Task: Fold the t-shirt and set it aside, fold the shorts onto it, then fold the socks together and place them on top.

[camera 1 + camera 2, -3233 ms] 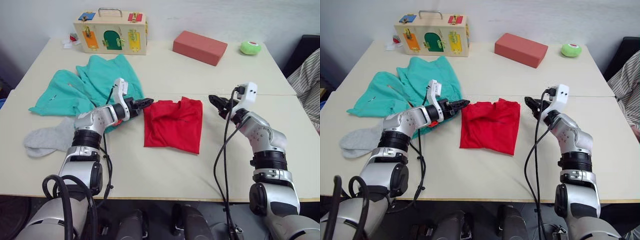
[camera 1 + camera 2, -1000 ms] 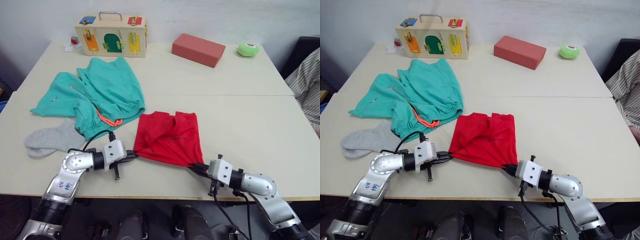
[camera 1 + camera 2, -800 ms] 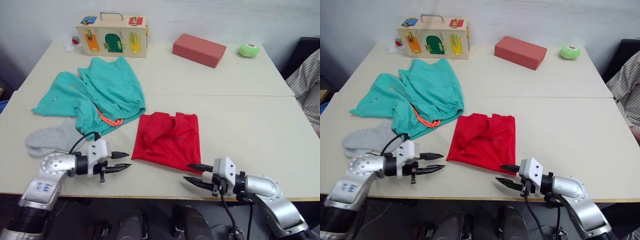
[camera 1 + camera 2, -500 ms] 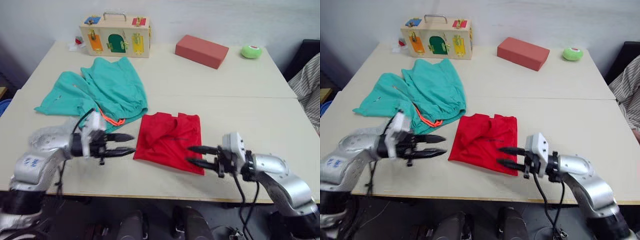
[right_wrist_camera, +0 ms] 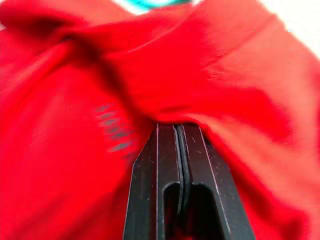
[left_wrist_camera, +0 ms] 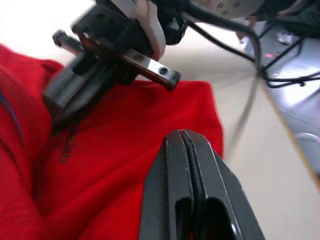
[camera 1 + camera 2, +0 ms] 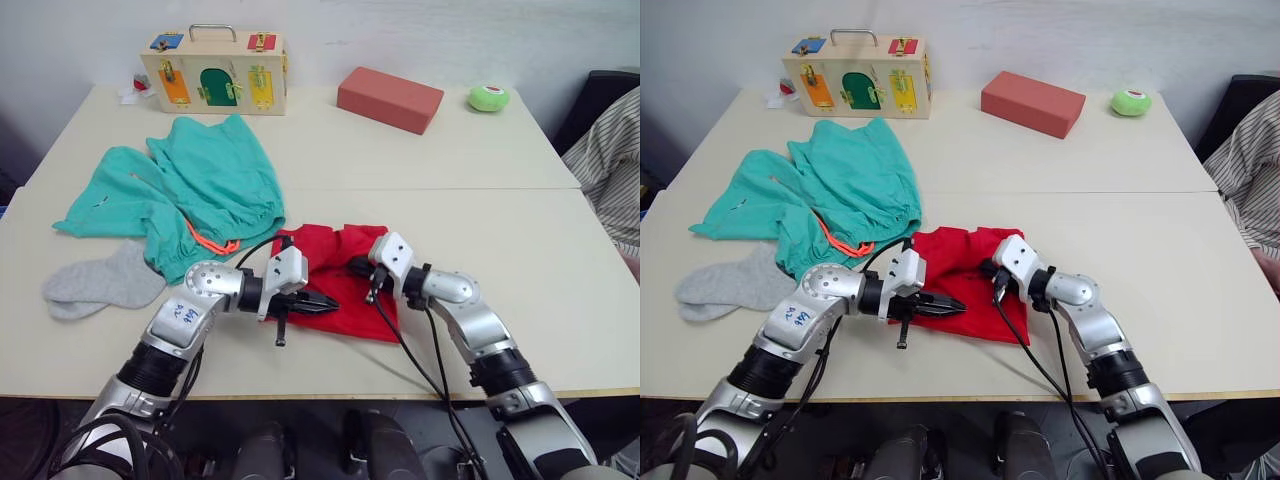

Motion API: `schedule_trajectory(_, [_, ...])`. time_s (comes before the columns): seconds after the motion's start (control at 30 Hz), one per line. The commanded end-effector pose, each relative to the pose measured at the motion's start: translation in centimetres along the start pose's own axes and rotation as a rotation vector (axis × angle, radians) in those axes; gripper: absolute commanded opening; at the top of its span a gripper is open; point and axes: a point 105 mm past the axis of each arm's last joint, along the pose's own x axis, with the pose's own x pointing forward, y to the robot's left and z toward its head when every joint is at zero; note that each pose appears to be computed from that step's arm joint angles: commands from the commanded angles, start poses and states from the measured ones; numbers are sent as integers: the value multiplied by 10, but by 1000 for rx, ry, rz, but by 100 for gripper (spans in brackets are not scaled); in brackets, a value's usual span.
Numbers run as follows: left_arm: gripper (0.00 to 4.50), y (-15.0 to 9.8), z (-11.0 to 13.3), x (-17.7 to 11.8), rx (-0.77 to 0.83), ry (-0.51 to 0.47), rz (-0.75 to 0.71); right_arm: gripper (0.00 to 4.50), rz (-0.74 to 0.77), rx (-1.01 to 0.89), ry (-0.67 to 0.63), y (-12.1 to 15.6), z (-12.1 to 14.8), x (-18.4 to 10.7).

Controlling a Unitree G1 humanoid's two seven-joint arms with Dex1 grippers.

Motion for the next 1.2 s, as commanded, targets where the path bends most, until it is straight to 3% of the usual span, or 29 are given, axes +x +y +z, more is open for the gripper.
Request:
schedule_trajectory(0.03, [3,18,-15,-8,-1,20,148,0,-158,35,-20,-29,4,-1])
schedule_trajectory(0.3, [3,32,-37,-27,-91,-18,340,0,-506,185,11,-85,-11,-12])
schedule_trajectory(0.47, [3,18,-26,-38,-107,-111,293,0,-482,236,-95,-89,5,-22])
schedule_trajectory(0.6, [3,17,-7,-58,-189,-207,278,0,-349,212,-208,-70,34,-31])
schedule_trajectory(0.77, [3,23,6,-65,-211,-234,269,0,-125,125,-202,-18,48,-29])
schedule_trajectory(0.87, [3,33,8,-54,-171,-206,274,0,-19,75,-132,18,37,-23])
schedule_trajectory(1.03, [3,38,-3,-22,-62,-88,181,0,38,30,-12,49,3,-20])
schedule_trajectory(1.2, [3,69,1,-13,-18,-75,236,0,54,24,61,54,-18,-31])
